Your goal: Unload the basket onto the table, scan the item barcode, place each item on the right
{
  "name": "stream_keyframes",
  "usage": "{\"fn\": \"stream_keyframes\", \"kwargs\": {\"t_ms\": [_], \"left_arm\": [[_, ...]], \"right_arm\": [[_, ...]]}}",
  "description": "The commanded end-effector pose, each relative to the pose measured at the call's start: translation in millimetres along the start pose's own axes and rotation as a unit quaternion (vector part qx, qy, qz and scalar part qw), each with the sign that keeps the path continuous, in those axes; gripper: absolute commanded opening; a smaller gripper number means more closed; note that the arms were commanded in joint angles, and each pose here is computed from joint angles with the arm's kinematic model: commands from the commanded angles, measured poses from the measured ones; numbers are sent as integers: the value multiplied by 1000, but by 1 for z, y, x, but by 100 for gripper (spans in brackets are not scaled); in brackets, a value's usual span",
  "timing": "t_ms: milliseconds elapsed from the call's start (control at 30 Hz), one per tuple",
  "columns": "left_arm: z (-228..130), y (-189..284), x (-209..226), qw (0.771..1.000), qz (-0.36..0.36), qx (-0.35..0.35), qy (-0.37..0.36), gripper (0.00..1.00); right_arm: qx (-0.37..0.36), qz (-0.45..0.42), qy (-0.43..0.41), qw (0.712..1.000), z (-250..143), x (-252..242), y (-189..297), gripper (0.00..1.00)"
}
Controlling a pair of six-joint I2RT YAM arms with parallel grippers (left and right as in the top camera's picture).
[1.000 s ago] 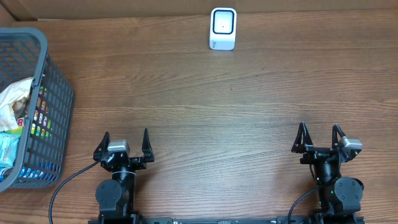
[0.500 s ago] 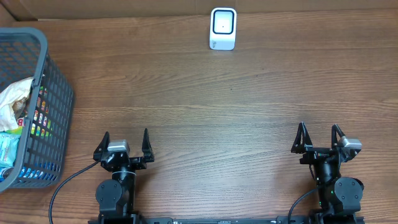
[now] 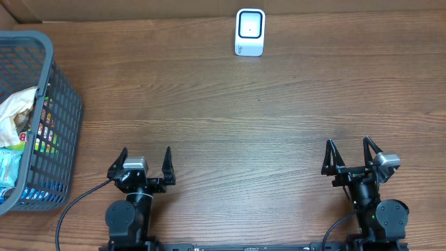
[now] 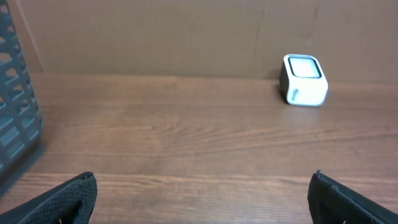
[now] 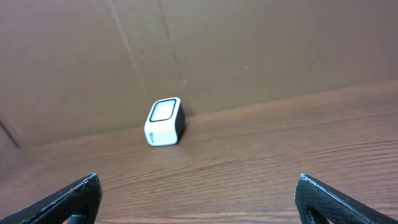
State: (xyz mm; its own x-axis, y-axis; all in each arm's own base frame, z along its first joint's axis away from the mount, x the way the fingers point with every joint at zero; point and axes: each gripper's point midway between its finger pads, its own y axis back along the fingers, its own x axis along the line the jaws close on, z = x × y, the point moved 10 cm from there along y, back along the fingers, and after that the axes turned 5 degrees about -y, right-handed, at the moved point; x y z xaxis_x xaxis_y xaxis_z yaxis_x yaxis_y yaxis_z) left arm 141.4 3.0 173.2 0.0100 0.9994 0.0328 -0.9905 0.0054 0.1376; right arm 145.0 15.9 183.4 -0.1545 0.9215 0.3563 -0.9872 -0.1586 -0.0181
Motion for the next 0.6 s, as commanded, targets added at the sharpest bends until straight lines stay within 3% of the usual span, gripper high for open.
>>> {"fn": "stream_keyframes", "kwargs": {"t_ms": [0, 300, 567], "left_arm": [[34, 11, 0, 1000, -7, -19, -4, 100], [93, 13, 1, 999, -23, 32, -9, 100], [163, -5, 1, 994, -53, 96, -9, 100]], "right_arm": [[-31, 32, 5, 999, 28, 15, 7, 100], [-9, 39, 3, 999, 65, 31, 7, 100], [69, 10, -5, 998, 117, 49, -10, 100]]}}
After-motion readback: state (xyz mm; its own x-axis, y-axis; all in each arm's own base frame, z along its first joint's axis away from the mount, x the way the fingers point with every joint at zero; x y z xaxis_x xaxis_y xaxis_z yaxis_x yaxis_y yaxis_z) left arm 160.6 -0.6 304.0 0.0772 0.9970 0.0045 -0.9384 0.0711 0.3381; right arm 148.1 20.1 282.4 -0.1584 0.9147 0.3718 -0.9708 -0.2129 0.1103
